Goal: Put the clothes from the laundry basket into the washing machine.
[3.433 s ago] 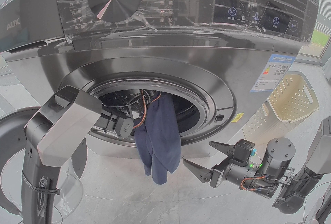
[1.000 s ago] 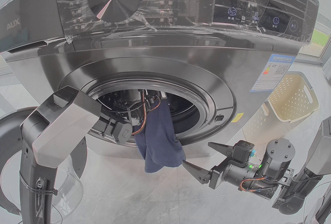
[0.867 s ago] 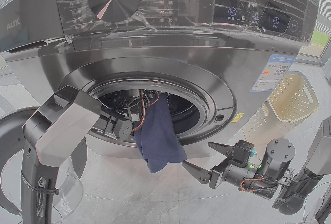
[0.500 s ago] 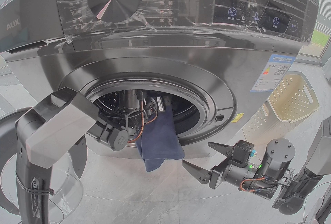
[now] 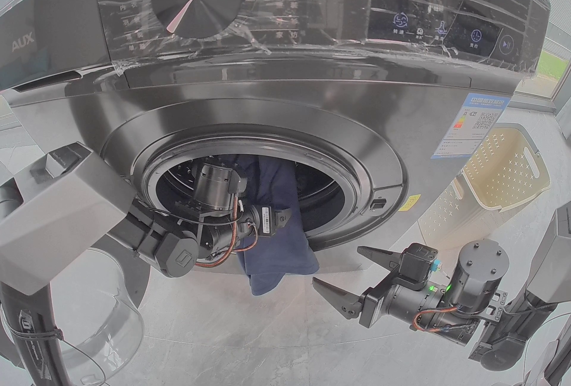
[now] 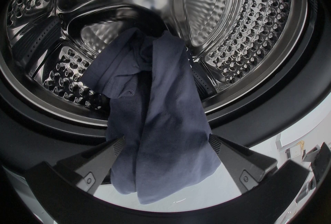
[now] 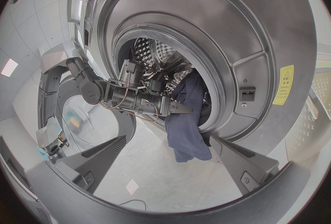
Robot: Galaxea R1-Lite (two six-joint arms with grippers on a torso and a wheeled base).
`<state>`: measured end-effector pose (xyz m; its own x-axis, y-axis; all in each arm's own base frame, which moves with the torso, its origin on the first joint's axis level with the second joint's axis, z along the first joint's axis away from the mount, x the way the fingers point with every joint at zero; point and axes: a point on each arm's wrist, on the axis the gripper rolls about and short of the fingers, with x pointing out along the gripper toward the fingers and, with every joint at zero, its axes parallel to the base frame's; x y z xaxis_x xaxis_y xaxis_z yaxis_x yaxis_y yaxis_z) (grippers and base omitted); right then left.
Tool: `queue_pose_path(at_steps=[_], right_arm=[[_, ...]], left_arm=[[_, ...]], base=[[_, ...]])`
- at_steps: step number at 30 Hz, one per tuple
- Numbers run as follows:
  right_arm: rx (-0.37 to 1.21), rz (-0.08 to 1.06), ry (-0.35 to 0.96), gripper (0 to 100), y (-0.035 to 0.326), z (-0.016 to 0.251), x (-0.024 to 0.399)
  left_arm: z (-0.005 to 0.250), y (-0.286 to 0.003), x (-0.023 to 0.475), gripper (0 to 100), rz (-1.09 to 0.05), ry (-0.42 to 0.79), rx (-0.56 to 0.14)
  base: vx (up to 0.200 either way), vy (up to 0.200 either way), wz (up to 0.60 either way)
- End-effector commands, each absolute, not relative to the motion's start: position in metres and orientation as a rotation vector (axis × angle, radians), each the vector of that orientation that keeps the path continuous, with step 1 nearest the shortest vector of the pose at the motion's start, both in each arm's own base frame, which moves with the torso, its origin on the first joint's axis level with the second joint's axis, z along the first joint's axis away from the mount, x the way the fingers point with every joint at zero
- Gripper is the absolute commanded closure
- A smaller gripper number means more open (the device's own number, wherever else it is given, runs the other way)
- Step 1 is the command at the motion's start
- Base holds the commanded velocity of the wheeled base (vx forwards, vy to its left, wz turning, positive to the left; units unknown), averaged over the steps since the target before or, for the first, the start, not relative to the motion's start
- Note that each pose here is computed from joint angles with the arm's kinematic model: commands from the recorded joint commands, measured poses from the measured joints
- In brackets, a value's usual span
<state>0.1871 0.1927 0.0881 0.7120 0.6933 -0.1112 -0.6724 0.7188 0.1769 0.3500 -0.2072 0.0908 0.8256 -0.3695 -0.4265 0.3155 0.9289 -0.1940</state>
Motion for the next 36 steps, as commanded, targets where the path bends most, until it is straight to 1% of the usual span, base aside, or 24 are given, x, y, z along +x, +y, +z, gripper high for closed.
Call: queue_pose_path(at_steps=[1,2,3,7,11,12,17,25,29,30,32,36], right_arm=[[0.127,0.760,0.174,0,0.193,0.088,0.187],[0.127,0.760,0.174,0,0.193,0.088,0.187],[0.127,0.760,0.175,0,0.193,0.088,0.187],[0.127,0.760,0.174,0,0.193,0.088,0.187],[0.127,0.760,0.174,0,0.193,0.088,0.187],[0.127,0.760,0.174,0,0.193,0.088,0.187],[0.127,0.760,0.175,0,0.193,0.088,0.187],[0.129,0.760,0.171,0,0.193,0.089,0.187],[0.130,0.761,0.168,0,0.193,0.089,0.187],[0.130,0.761,0.168,0,0.193,0.089,0.187],[0.129,0.761,0.169,0,0.194,0.089,0.188],[0.129,0.761,0.169,0,0.193,0.089,0.187]], left_arm=[[0.080,-0.208,0.352,0,-0.358,0.500,-0.108],[0.080,-0.208,0.352,0,-0.358,0.500,-0.108],[0.071,-0.209,0.355,0,-0.352,0.517,-0.100],[0.055,-0.208,0.364,0,-0.336,0.535,-0.092],[0.054,-0.210,0.368,0,-0.342,0.527,-0.086],[0.056,-0.211,0.369,100,-0.342,0.520,-0.086],[0.060,-0.215,0.376,100,-0.346,0.497,-0.099],[0.077,-0.220,0.384,100,-0.357,0.430,-0.134],[0.093,-0.225,0.394,100,-0.356,0.340,-0.197],[0.094,-0.225,0.394,100,-0.355,0.335,-0.200],[0.101,-0.229,0.404,100,-0.358,0.268,-0.233],[0.107,-0.232,0.421,100,-0.330,0.150,-0.271]], base=[[0.000,0.000,0.00],[0.000,0.000,0.00],[0.000,0.000,0.00],[0.000,0.000,0.00],[0.000,0.000,0.00],[0.000,0.000,0.00],[0.000,0.000,0.00],[0.000,0.000,0.00],[0.000,0.000,0.00],[0.000,0.000,0.00],[0.000,0.000,0.00],[0.000,0.000,0.00]])
